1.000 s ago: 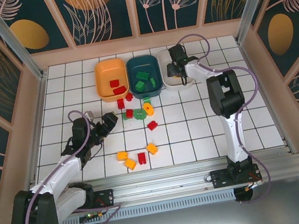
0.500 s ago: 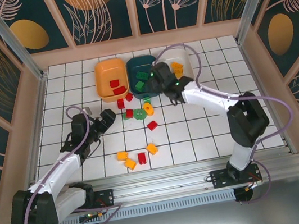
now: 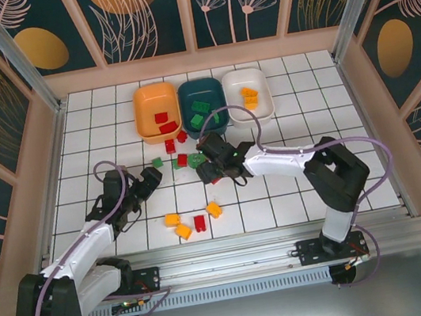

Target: Sort the legos into containers by color

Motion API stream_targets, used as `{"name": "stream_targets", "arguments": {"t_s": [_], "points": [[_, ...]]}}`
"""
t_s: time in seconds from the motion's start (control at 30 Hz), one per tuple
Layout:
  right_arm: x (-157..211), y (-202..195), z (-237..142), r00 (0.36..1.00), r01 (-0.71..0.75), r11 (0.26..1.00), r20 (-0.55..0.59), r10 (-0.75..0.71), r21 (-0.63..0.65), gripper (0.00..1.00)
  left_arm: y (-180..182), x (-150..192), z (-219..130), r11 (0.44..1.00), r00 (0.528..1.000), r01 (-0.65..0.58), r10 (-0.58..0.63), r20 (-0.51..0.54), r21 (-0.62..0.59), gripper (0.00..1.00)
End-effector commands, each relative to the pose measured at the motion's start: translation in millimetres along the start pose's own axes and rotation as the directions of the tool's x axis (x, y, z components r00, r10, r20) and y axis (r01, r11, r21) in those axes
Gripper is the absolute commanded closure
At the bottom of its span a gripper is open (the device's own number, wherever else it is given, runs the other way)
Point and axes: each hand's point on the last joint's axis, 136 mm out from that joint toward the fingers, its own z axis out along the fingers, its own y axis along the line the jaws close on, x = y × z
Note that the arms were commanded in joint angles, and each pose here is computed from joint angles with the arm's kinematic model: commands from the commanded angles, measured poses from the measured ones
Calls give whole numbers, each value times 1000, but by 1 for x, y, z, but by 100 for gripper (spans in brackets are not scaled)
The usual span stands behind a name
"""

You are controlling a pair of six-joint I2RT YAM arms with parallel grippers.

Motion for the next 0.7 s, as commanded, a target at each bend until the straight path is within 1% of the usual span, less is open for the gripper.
{"name": "stream_targets", "arguments": {"t_s": [0.0,0.13,0.23,0.3,0.4,0.5,0.57,0.67], "points": [[18,-4,18,998,44,999,-53,-43,11,25,-8,-3,-2,999,1000,20,-20,1,26,2],[27,-2,30,994,68,998,-87,-68,1,25,-13,-6,-3,1000,1000,-4,4,0,29,1],[31,1,40,991,81,997,-107,-82,-13,25,-15,-12,-2,998,998,-57,57,6,-5,2],[32,2,46,991,81,997,-110,-81,-11,27,-19,-16,-1,997,997,-71,71,2,-13,1],[30,0,50,992,72,997,-106,-72,-6,38,-27,-20,0,997,997,-73,73,1,-2,1],[29,-4,48,994,63,998,-95,-62,13,54,-26,-23,4,998,998,-68,68,2,-17,2],[28,-10,44,995,55,998,-85,-51,40,60,-20,-23,6,998,999,-43,43,4,-48,2],[23,-13,37,998,40,997,-50,-37,61,69,-15,-20,11,998,1000,-18,18,-3,-55,1]]}}
